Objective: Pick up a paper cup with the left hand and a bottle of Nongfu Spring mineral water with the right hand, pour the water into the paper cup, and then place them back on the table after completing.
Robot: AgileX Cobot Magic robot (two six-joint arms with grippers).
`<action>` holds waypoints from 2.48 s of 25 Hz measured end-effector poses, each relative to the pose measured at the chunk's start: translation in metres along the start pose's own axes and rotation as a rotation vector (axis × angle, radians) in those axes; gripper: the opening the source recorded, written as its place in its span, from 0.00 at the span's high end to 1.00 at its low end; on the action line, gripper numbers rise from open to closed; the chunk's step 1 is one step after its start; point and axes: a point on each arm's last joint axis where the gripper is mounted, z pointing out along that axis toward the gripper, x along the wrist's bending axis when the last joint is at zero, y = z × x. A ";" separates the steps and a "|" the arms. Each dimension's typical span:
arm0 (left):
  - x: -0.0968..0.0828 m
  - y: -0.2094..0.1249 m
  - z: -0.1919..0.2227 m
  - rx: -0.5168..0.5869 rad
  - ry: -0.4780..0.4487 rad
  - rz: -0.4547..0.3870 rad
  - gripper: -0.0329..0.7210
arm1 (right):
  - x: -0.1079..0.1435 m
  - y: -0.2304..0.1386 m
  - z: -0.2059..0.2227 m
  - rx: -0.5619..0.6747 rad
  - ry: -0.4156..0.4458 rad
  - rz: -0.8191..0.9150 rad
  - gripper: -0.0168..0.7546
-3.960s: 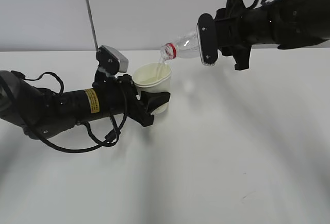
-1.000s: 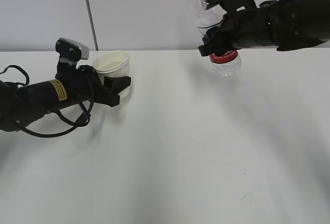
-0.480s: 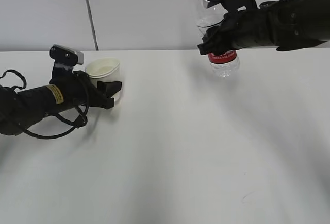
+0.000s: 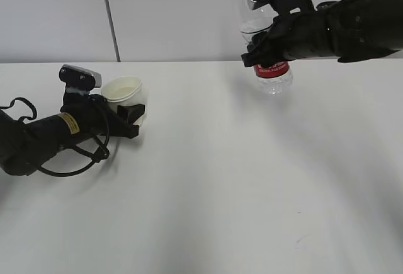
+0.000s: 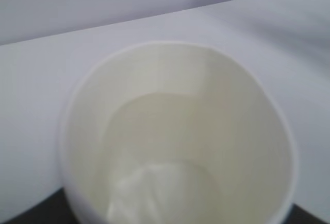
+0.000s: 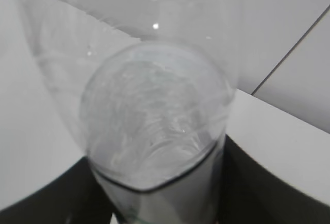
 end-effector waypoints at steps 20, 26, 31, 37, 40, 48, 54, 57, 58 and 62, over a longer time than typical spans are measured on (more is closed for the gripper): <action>0.001 -0.004 0.003 -0.038 -0.005 -0.013 0.38 | 0.000 0.000 0.000 0.000 0.000 0.009 0.49; 0.002 -0.003 0.003 -0.052 0.012 -0.027 0.25 | 0.000 0.000 0.000 0.000 0.000 0.011 0.49; -0.002 -0.007 -0.006 -0.028 0.014 -0.040 0.22 | 0.000 -0.001 0.001 0.002 0.001 0.019 0.49; -0.009 0.000 -0.024 -0.051 0.019 -0.058 0.22 | 0.000 -0.001 0.001 0.002 0.001 0.020 0.49; -0.012 0.001 -0.033 -0.055 0.032 -0.066 0.22 | 0.000 -0.001 0.001 0.002 0.001 0.017 0.49; -0.016 0.003 -0.049 -0.055 0.063 -0.064 0.22 | -0.001 -0.002 0.003 0.001 -0.011 0.022 0.49; -0.017 0.000 -0.053 -0.062 0.066 -0.074 0.22 | 0.000 -0.012 0.012 0.027 -0.038 0.142 0.49; -0.017 0.001 -0.053 -0.067 0.066 -0.074 0.22 | -0.002 -0.013 0.013 0.027 -0.060 0.155 0.50; -0.017 0.001 -0.053 -0.067 0.066 -0.074 0.22 | -0.003 -0.013 0.013 0.028 -0.064 0.160 0.50; -0.017 0.001 -0.053 -0.068 0.068 -0.075 0.22 | -0.010 -0.016 0.014 0.032 -0.084 0.185 0.50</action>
